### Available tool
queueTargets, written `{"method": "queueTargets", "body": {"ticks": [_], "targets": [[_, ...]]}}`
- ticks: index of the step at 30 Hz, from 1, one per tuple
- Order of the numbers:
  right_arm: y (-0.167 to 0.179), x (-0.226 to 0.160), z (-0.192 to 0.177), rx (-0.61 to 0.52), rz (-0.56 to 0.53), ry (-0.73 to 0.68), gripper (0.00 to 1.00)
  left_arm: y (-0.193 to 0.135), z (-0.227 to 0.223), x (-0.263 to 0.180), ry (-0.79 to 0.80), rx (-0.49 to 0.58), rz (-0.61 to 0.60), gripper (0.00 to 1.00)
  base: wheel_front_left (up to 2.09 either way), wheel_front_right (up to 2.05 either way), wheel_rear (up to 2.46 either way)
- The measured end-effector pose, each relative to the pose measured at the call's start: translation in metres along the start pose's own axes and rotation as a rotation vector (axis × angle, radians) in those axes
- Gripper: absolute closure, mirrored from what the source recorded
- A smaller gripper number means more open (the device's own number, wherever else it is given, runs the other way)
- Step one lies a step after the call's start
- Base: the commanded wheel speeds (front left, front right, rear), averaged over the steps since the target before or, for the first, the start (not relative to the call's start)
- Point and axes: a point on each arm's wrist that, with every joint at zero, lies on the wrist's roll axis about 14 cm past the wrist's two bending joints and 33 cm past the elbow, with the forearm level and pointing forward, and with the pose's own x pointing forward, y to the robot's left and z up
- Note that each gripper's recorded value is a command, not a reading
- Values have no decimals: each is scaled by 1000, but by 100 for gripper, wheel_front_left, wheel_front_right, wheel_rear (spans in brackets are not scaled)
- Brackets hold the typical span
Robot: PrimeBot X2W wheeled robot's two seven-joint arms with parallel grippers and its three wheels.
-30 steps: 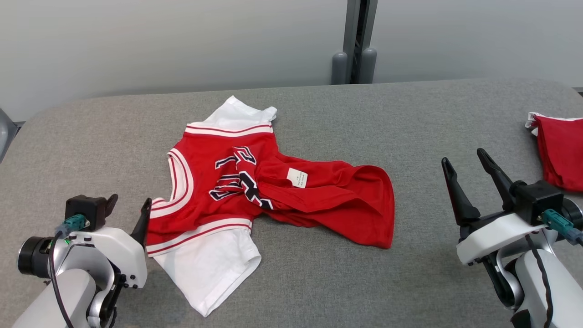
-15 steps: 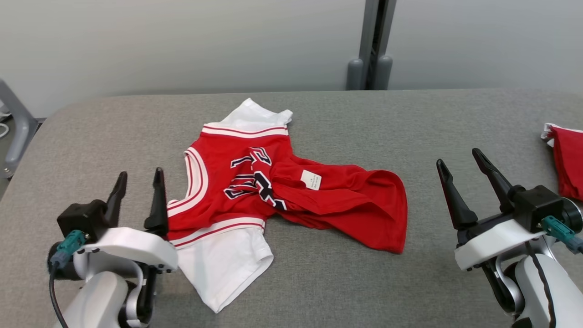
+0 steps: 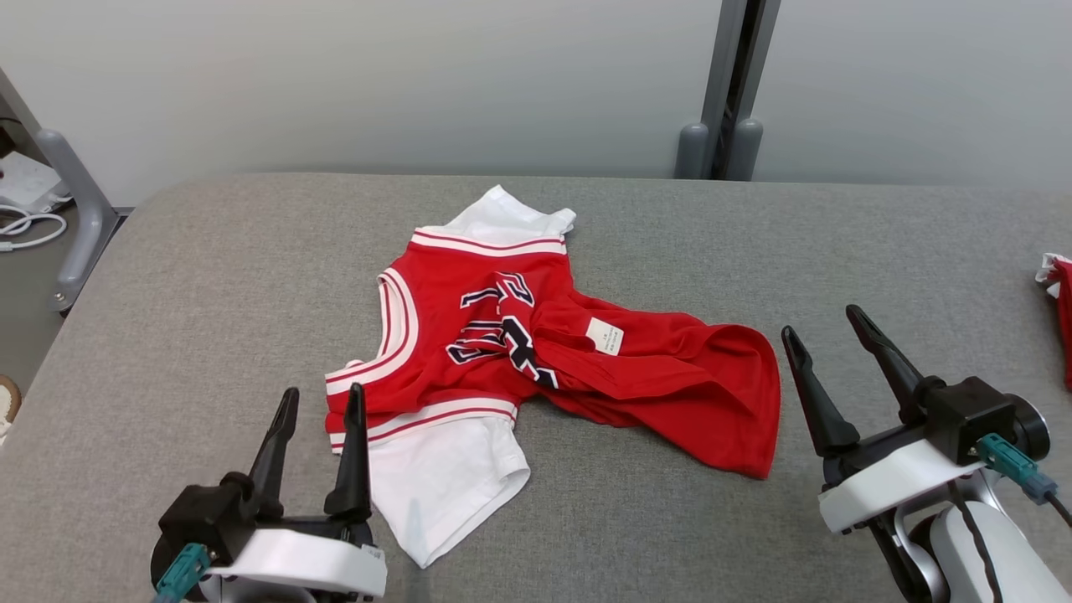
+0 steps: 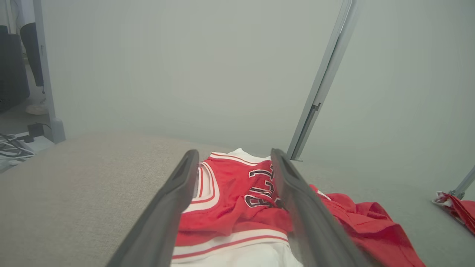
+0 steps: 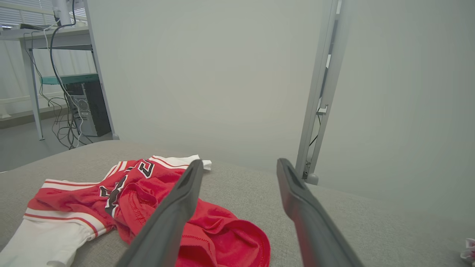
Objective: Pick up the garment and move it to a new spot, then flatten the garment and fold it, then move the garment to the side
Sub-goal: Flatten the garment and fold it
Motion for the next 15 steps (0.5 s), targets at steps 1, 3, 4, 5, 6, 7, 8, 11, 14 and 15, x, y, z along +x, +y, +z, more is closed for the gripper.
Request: {"method": "queueTargets", "body": {"ticks": [1,3,4,5,6,7,8,11,14,15], "targets": [[1,0,-1,2,4,3,0,3,-2,-1,5,2,4,0,0,0,0],[4,1,-4,4,12,11,0,4,-3,-2,5,4,1,0,0,0,0],[6,2,-6,5,18,16,0,5,-4,-3,8,3,1,0,0,0,0],[8,2,-8,7,24,21,0,6,-5,-4,14,5,4,0,0,0,0],[11,3,-10,9,34,28,0,9,-7,-4,19,9,9,0,0,0,0],[15,5,-13,11,47,36,0,11,-8,-4,22,10,11,0,0,0,0],[20,7,-17,14,65,44,0,12,-8,-4,22,12,14,0,0,0,0],[38,14,-25,14,130,69,0,12,-7,-1,20,-1,18,0,0,0,0],[57,23,-38,10,203,117,0,16,-9,-3,28,-7,40,0,0,0,0],[64,25,-43,7,229,132,0,18,-10,-4,33,-9,48,0,0,0,0]]}}
